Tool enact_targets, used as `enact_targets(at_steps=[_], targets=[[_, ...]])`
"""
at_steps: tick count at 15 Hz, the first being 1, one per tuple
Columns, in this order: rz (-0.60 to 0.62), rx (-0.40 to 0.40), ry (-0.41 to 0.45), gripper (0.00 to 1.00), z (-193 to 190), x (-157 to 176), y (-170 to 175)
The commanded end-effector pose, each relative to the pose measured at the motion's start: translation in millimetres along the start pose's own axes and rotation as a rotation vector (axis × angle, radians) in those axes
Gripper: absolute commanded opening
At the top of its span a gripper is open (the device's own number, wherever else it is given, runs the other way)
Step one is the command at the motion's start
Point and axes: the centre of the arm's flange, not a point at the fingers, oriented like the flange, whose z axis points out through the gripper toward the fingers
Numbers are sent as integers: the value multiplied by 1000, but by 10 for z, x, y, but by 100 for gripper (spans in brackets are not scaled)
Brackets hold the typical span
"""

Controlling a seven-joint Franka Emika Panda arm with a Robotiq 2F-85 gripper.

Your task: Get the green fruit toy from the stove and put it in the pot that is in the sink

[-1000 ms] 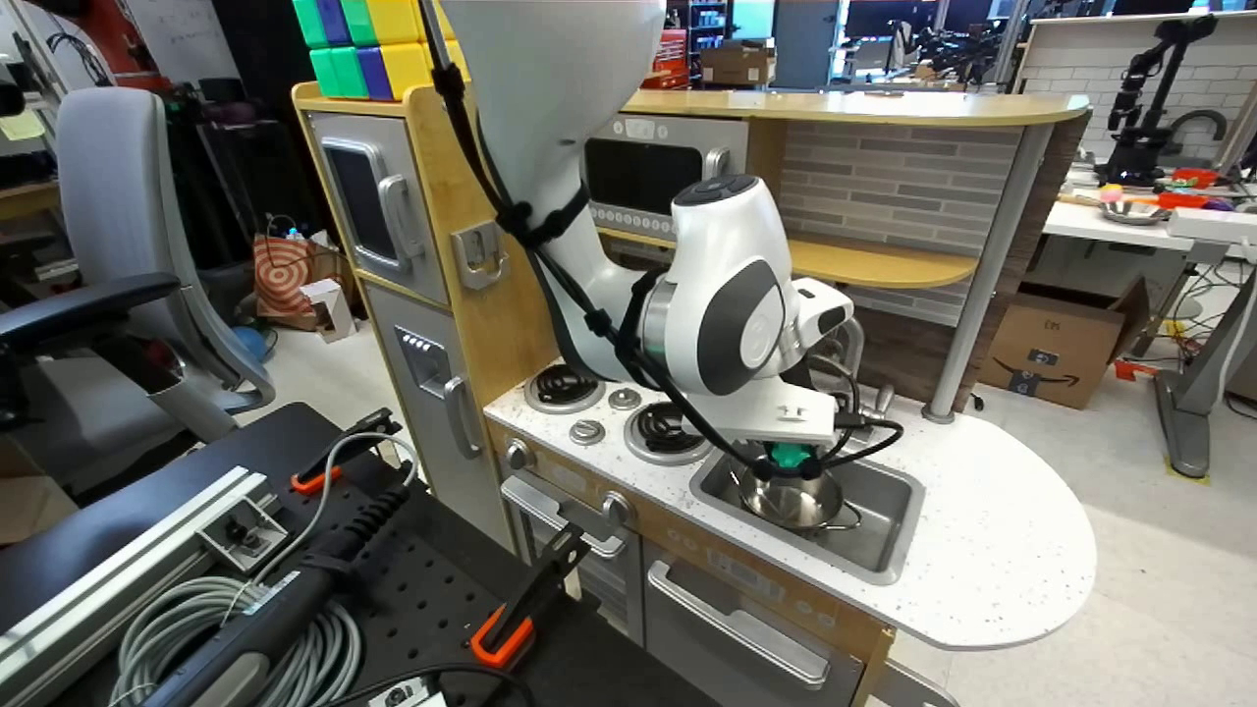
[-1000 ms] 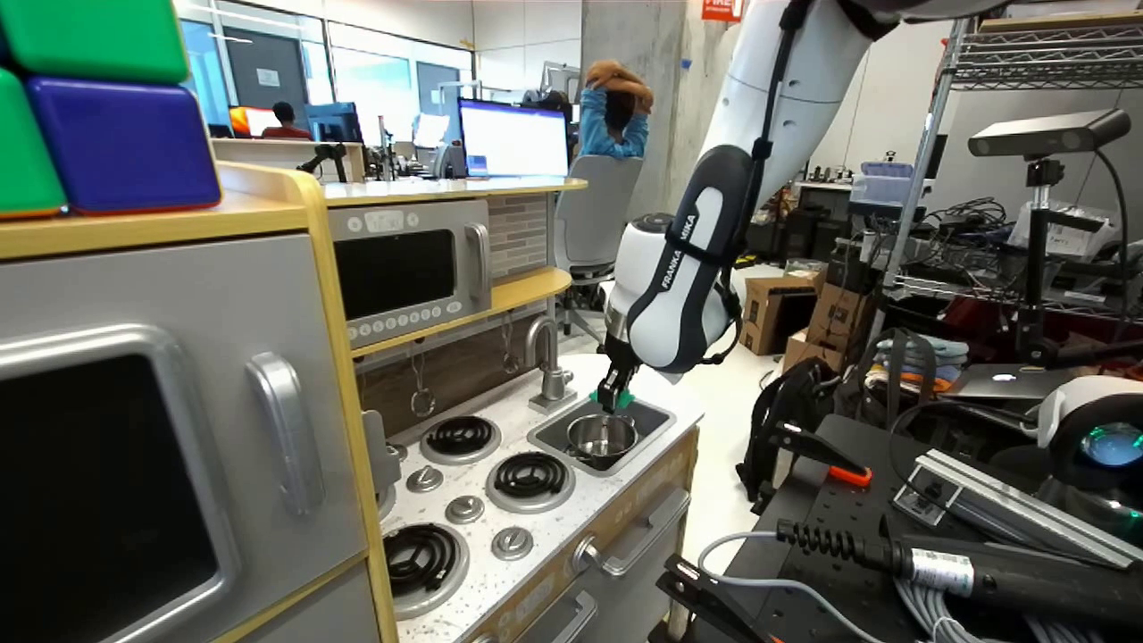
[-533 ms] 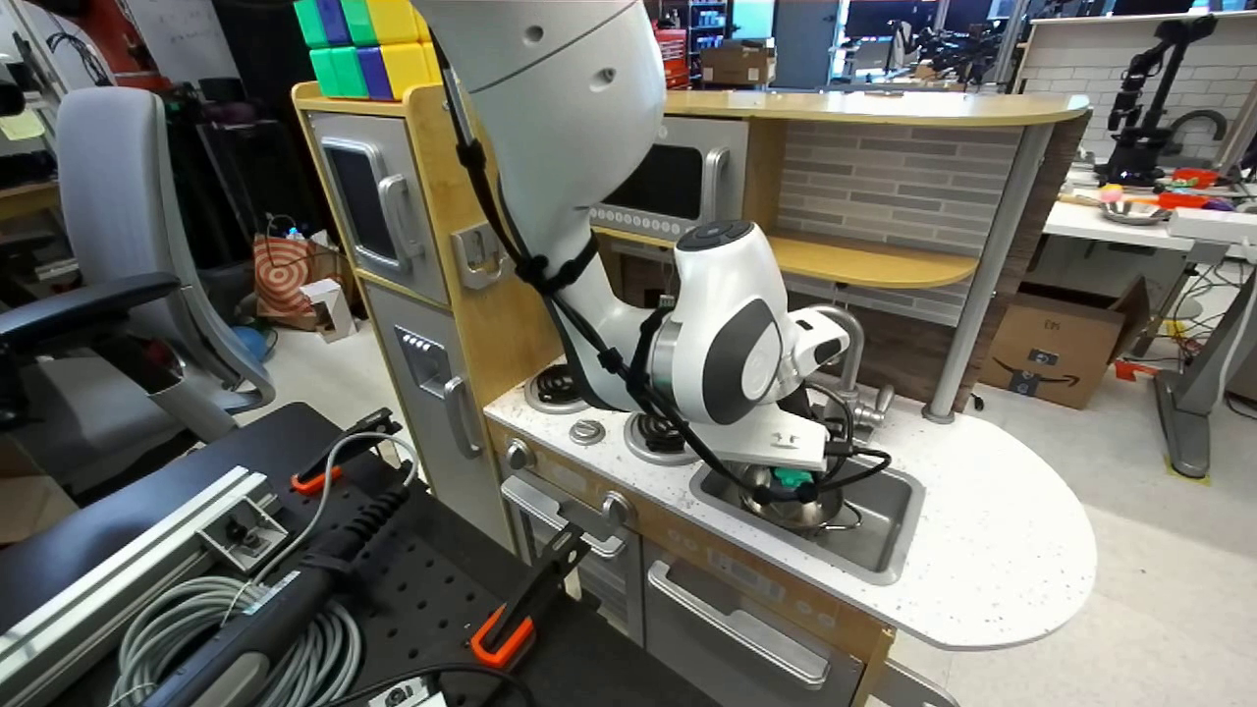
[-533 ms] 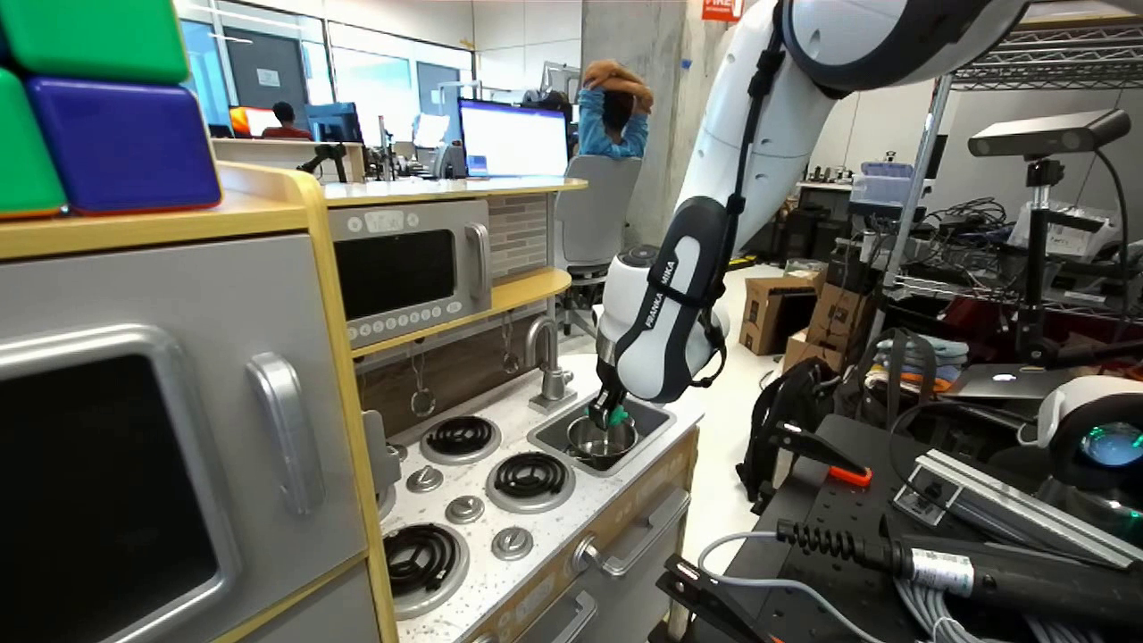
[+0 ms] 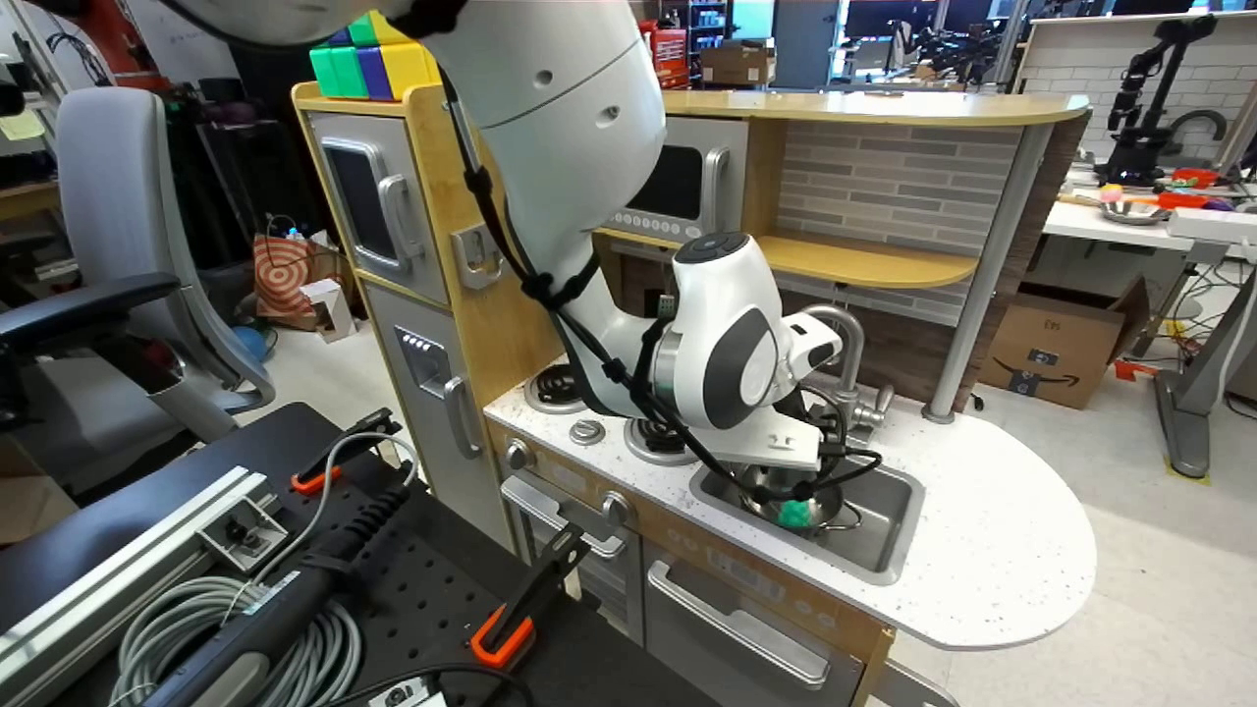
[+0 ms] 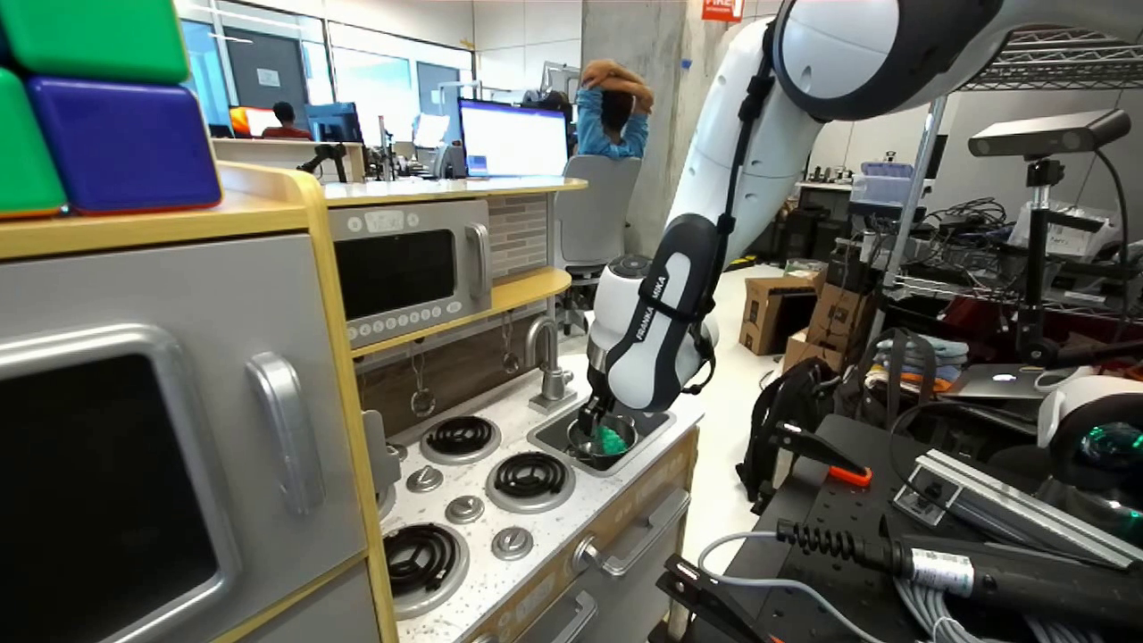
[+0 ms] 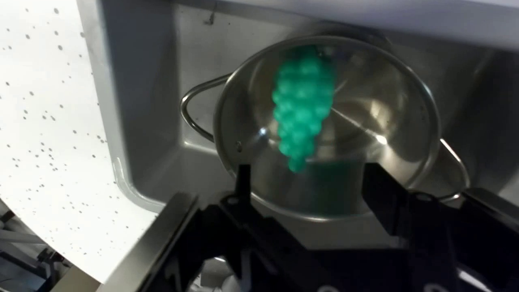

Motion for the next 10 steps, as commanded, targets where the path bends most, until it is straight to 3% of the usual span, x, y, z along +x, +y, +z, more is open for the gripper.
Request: enact_targets(at_steps=[1, 5, 8, 9, 10], targets=[[-36, 56, 40, 100, -396, -19, -137], [-74, 146, 117, 100, -1039, -237, -348], [-104, 235, 120, 100, -1366, -396, -484], [-84, 169, 115, 100, -860, -33, -533], [-92, 195, 116, 100, -968, -86, -572]])
